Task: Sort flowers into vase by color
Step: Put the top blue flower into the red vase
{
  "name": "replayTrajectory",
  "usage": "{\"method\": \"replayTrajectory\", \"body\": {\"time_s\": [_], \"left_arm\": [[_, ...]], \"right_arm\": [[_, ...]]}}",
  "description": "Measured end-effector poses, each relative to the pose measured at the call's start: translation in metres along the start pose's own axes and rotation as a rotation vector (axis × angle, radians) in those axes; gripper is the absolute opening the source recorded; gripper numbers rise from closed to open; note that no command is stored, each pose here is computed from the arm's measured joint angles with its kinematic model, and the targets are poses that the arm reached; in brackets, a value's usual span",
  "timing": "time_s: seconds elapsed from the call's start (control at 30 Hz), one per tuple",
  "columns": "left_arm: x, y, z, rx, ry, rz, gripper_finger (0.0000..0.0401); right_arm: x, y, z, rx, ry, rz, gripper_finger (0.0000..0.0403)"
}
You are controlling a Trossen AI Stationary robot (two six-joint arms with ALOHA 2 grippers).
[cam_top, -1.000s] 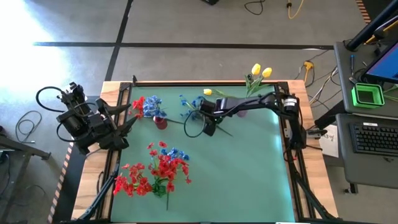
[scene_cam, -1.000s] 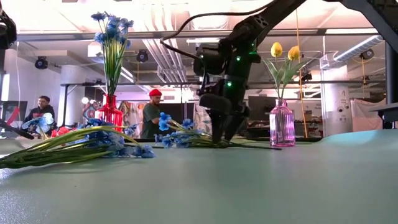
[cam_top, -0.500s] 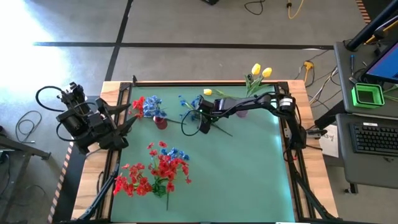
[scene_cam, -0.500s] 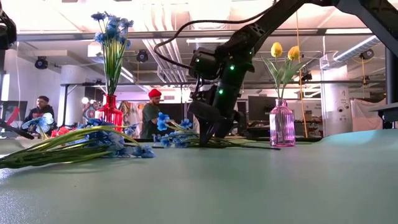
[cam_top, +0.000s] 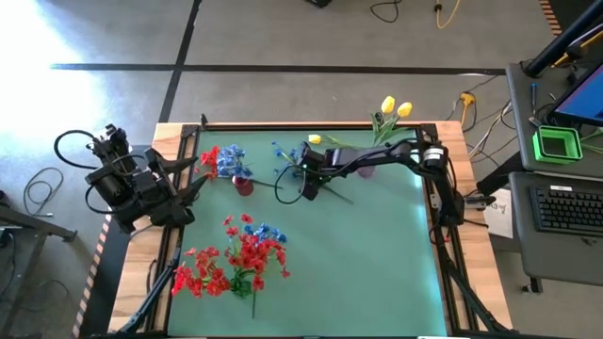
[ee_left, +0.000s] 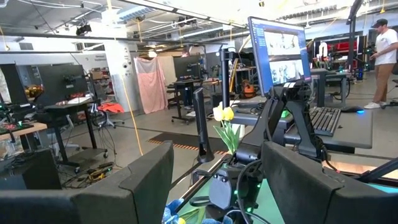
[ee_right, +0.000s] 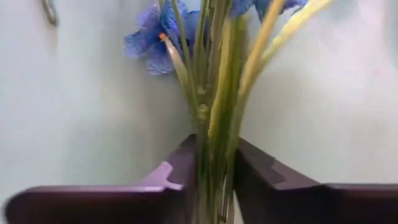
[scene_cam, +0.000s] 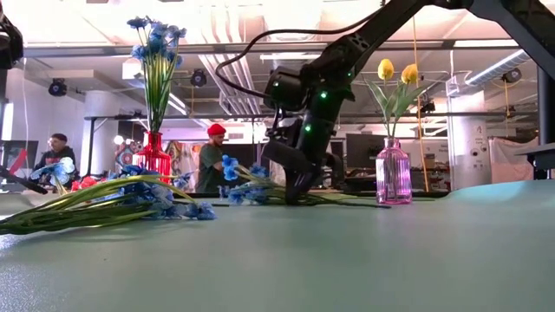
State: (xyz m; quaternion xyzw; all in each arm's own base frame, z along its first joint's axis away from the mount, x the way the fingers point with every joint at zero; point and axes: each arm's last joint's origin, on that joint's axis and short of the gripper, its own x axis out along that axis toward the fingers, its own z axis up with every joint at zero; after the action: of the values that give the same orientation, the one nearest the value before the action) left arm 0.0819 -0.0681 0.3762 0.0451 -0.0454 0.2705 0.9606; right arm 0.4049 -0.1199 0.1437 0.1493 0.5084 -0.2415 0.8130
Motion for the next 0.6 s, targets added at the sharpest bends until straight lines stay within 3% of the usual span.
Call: {"method": "replayTrajectory", "body": {"time_s": [0.17,0.43,0.6], "left_arm": [[0.0,0.0,0.0,0.0,0.0,0.0,0.023],[0.0,0.0,0.0,-0.002,0.0,0.0,0.023],[0.0,0.001,0.0,-0.004,0.0,0.0,0.023]], "right_arm": [[-0.011,-0.004,0.007,-0.011,-0.052,0.008,0.0017],[-0.054,-0.012,0.031,-0.018,-0.264,0.082,0.0019],[-0.077,-0.012,0.039,-0.029,-0.427,0.226,0.0019]]}}
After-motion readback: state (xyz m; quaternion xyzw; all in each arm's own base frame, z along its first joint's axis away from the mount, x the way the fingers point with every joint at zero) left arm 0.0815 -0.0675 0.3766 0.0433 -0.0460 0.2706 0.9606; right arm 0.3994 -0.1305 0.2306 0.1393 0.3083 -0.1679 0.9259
